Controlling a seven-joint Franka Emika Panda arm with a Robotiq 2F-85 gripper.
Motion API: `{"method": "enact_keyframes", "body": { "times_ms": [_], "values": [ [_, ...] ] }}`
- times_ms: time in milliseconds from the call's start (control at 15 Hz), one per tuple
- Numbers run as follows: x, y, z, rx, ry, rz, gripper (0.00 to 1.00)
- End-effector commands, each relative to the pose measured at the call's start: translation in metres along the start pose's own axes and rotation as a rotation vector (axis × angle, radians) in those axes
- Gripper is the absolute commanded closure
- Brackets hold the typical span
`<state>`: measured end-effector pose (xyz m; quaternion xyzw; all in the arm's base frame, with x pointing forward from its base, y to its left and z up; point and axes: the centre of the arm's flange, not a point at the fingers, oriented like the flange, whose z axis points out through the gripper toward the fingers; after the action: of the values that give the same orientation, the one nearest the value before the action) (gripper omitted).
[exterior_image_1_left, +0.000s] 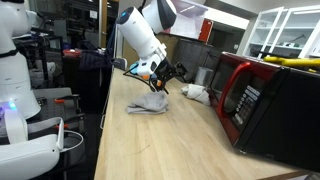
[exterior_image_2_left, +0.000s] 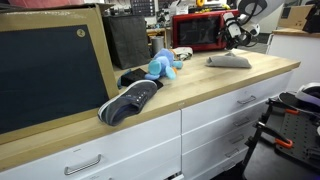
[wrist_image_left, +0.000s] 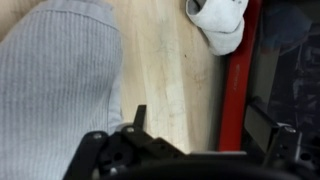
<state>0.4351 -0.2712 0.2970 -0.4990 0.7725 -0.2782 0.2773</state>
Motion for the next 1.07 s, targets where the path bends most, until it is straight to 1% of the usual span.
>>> {"method": "enact_keyframes", "body": {
  "times_ms": [0,133,267,400,533,600,867,1000],
  "values": [
    [-0.020,-0.015,-0.019,-0.116,-0.133,-0.099,0.00],
    [-0.032,-0.003,-0.017,-0.187,-0.199,-0.199,0.00],
    [-0.037,0.003,-0.017,-0.263,-0.253,-0.308,0.00],
    [-0.039,0.002,-0.018,-0.331,-0.300,-0.426,0.00],
    [-0.037,-0.005,-0.019,-0.381,-0.336,-0.554,0.00],
    [-0.036,-0.010,-0.021,-0.388,-0.345,-0.624,0.00],
    [-0.032,-0.033,-0.043,-0.409,-0.362,-0.822,0.00],
    [-0.036,-0.042,-0.052,-0.439,-0.383,-0.922,0.00]
  ]
}}
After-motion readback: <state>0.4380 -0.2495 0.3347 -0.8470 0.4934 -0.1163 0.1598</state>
